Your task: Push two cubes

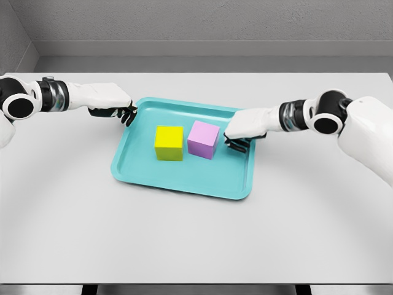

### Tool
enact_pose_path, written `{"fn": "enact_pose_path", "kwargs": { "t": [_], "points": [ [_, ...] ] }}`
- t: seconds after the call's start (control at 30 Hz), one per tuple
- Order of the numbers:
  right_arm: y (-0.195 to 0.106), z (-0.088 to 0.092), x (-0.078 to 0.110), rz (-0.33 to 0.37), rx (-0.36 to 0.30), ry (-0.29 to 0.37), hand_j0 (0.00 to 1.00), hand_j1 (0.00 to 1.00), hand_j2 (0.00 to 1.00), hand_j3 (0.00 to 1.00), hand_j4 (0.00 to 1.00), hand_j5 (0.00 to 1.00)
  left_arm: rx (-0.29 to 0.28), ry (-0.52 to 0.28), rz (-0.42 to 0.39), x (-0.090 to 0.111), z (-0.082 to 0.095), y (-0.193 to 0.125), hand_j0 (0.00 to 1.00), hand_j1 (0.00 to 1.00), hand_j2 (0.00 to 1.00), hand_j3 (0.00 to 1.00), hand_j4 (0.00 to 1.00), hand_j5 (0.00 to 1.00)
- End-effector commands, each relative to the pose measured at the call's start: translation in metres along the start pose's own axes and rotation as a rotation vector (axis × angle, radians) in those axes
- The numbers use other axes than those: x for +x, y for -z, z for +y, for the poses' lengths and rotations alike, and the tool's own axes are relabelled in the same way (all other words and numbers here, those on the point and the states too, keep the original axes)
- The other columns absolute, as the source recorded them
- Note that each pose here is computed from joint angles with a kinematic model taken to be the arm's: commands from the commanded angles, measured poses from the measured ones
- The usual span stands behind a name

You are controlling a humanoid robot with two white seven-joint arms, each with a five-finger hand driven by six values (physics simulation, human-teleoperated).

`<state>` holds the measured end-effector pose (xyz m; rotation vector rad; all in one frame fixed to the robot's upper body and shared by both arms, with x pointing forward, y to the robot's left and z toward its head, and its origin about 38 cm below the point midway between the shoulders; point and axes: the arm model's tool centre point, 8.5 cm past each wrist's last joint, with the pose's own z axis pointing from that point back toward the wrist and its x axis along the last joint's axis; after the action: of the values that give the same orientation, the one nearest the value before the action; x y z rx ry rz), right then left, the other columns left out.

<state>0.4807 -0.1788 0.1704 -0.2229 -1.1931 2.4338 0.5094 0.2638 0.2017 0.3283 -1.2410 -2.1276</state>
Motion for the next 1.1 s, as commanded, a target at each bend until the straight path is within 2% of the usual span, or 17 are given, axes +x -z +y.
{"fn": "enact_pose_path", "kwargs": {
  "t": [0.0, 0.2, 0.7, 0.83, 0.87, 0.93, 1.03, 1.07],
  "points": [
    [0.004, -0.002, 0.0, -0.004, -0.006, 0.008, 0.02, 0.02, 0.02, 0.02, 0.02, 0.02, 0.005, -0.004, 0.0, 0.0, 0.001, -0.001, 0.28, 0.28, 0.28, 0.28, 0.28, 0.28],
    [0.01, -0.007, 0.001, -0.008, -0.009, 0.007, 0.02, 0.02, 0.02, 0.02, 0.02, 0.02, 0.004, -0.004, 0.002, -0.001, 0.001, -0.001, 0.28, 0.28, 0.28, 0.28, 0.28, 0.28],
    [0.03, -0.038, 0.016, -0.042, -0.036, -0.053, 0.02, 0.02, 0.02, 0.02, 0.02, 0.02, 0.004, -0.004, 0.002, -0.001, 0.001, -0.001, 0.28, 0.28, 0.28, 0.28, 0.28, 0.28],
    [0.023, -0.034, 0.009, -0.023, -0.032, -0.043, 0.02, 0.02, 0.02, 0.02, 0.02, 0.02, 0.002, -0.005, 0.002, -0.001, 0.0, -0.001, 0.28, 0.28, 0.28, 0.28, 0.28, 0.28],
    [0.01, -0.027, -0.001, 0.008, -0.025, -0.031, 0.03, 0.03, 0.03, 0.03, 0.03, 0.03, 0.004, -0.005, 0.003, -0.001, 0.0, -0.001, 0.28, 0.28, 0.28, 0.28, 0.28, 0.28],
    [-0.009, -0.026, -0.015, 0.052, -0.041, -0.018, 0.03, 0.03, 0.03, 0.03, 0.03, 0.03, 0.004, -0.004, 0.002, -0.001, 0.001, -0.001, 0.28, 0.28, 0.28, 0.28, 0.28, 0.28],
    [-0.018, -0.041, -0.025, 0.081, -0.068, -0.017, 0.03, 0.03, 0.03, 0.03, 0.03, 0.03, 0.004, -0.005, 0.003, -0.001, 0.0, -0.001, 0.28, 0.28, 0.28, 0.28, 0.28, 0.28],
    [-0.011, -0.053, -0.025, 0.076, -0.08, -0.021, 0.03, 0.03, 0.03, 0.03, 0.03, 0.03, 0.004, -0.005, 0.003, -0.001, 0.0, -0.001, 0.28, 0.28, 0.28, 0.28, 0.28, 0.28]
  ]
}}
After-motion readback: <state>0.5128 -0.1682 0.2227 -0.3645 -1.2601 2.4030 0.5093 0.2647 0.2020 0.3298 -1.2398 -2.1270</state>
